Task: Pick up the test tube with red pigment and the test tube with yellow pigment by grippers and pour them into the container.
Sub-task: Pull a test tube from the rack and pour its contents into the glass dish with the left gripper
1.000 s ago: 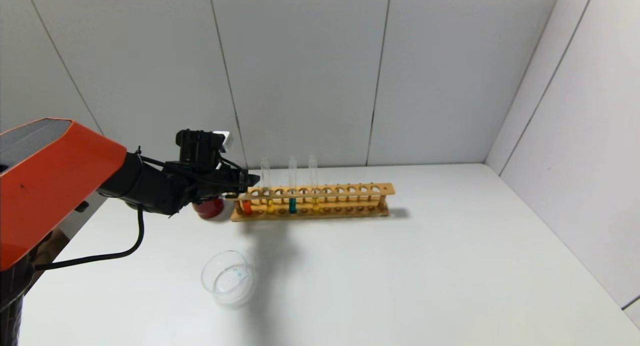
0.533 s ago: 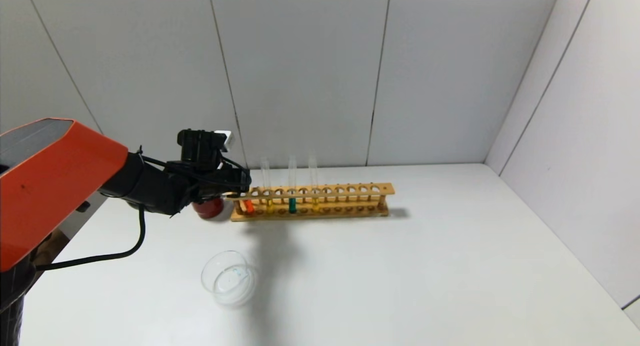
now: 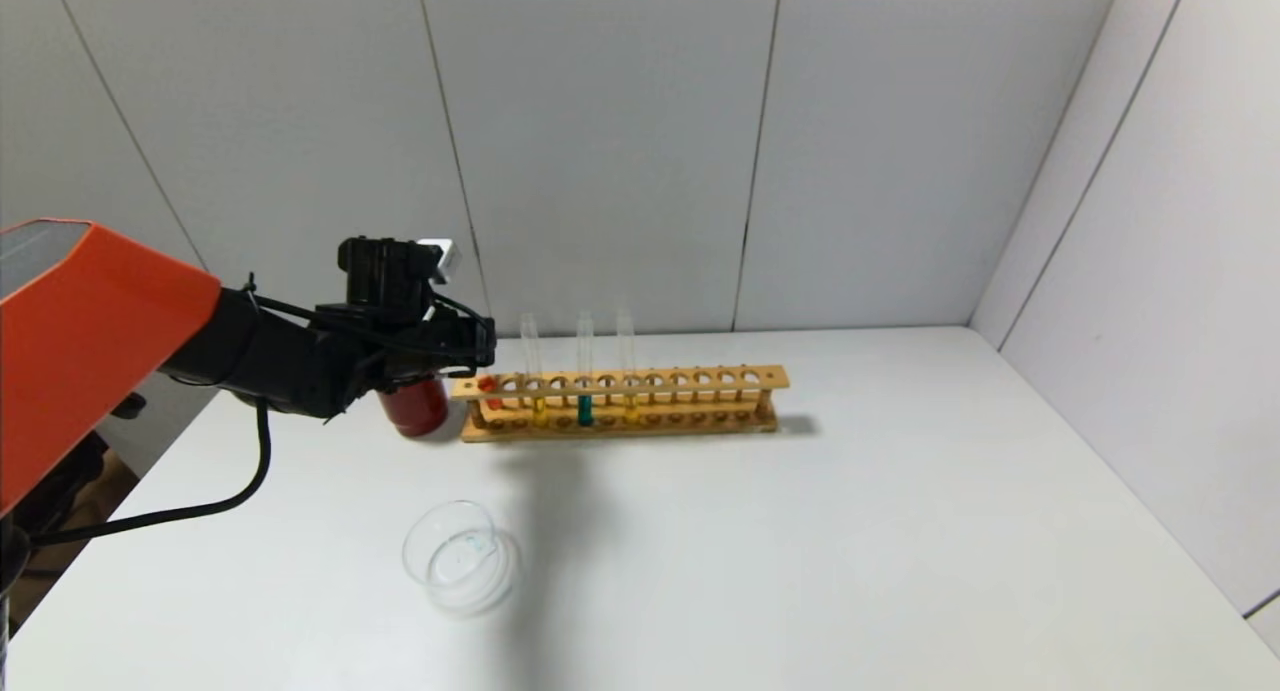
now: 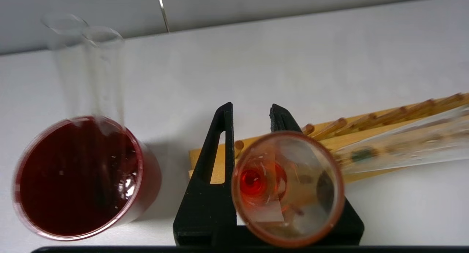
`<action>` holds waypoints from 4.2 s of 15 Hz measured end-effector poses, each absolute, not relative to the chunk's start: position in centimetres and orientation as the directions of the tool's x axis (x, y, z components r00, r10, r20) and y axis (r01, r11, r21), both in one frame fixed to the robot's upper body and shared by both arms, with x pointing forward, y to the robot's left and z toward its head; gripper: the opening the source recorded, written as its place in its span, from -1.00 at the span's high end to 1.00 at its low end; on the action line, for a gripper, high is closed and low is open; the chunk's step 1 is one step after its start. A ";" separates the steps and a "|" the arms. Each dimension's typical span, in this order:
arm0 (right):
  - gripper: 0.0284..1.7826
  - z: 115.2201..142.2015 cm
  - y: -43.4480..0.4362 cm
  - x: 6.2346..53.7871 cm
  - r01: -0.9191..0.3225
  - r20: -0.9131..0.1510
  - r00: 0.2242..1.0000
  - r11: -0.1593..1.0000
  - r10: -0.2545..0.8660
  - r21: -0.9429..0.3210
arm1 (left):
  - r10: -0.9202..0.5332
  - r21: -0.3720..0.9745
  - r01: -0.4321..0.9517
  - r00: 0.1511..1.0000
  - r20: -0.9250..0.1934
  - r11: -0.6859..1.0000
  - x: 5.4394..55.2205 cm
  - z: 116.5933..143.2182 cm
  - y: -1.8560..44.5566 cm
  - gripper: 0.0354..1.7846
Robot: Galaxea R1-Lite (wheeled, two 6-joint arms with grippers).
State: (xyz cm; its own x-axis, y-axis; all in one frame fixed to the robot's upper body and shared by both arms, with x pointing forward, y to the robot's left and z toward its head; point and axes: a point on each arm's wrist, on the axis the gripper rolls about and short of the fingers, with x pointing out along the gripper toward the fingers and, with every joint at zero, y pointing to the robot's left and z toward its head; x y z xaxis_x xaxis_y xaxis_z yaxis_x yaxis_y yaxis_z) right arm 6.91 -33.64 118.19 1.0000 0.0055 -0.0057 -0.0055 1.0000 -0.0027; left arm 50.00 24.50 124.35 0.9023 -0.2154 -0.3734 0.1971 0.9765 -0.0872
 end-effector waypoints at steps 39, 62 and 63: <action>-0.96 118.2 -33.6 6.9 -0.006 -0.006 1.000 1.000 0.006 -0.003 | -0.438 0.817 0.512 0.819 -0.371 0.265 34.7 130.3 34.6 0.62; -0.96 118.2 -33.6 6.9 -0.007 -0.006 1.000 1.000 0.007 -0.003 | -0.512 0.941 0.309 0.792 -0.334 -0.136 37.4 125.7 31.6 0.62; -0.96 118.2 -33.6 6.9 -0.006 -0.006 1.000 1.000 0.006 -0.003 | -0.510 0.941 0.301 0.791 -0.338 -0.156 37.4 125.5 31.8 0.62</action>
State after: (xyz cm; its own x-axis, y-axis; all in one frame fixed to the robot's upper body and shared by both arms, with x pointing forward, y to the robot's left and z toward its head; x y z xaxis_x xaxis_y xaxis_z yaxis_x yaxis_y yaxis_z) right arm 6.91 -33.64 118.19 1.0000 0.0060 -0.0062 -0.0060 1.0000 -0.0027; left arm 37.36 31.78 125.53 0.7910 -0.5097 -0.3383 0.3014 -0.1565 0.9406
